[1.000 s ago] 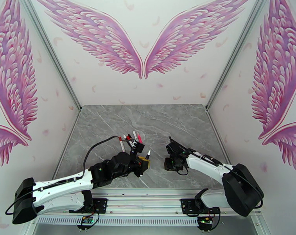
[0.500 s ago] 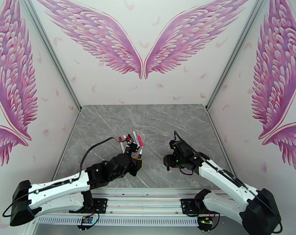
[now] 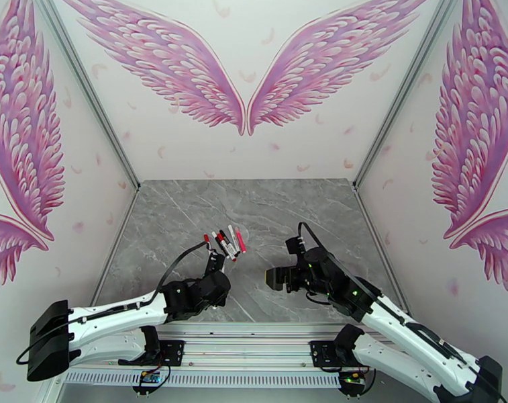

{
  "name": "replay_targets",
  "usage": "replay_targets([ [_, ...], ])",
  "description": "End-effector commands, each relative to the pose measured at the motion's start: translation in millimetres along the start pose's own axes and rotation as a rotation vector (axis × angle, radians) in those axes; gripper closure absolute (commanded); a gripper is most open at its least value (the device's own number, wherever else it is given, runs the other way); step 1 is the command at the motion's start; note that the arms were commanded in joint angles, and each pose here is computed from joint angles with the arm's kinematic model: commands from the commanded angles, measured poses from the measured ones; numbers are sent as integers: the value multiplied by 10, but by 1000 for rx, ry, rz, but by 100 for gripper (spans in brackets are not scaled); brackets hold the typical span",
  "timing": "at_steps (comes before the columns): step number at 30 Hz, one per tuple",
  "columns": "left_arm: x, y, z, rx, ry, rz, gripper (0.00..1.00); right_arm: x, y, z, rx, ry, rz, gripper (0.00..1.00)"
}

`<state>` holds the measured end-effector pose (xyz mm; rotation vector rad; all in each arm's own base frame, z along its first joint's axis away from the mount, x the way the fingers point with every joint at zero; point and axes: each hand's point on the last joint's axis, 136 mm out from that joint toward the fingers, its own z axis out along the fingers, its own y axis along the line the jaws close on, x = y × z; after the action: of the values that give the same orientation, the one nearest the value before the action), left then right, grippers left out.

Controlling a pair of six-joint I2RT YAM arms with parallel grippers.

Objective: Open the pen caps

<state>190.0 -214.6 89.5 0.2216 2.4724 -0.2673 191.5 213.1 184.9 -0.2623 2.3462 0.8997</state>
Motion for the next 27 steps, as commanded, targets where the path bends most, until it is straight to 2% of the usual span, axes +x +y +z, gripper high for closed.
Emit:
replay_targets([
  [1, 84, 172, 126, -79, 26, 2, 100, 19, 129, 52, -58, -15, -1, 1],
  [7, 145, 344, 266, -191, 62, 3, 100, 66, 227, 127, -117, -5, 8, 1],
  [13, 216, 461, 352, -254, 83, -22, 100, -68, 230, 43, -118, -93, 5, 1],
  [19, 212, 494, 426, -267, 87, -24, 98, -106, 261, -76, -143, -137, 2, 1],
  [27, 215, 527, 515, -288, 103, -2, 98, -111, 113, -142, -69, -167, 6, 1],
])
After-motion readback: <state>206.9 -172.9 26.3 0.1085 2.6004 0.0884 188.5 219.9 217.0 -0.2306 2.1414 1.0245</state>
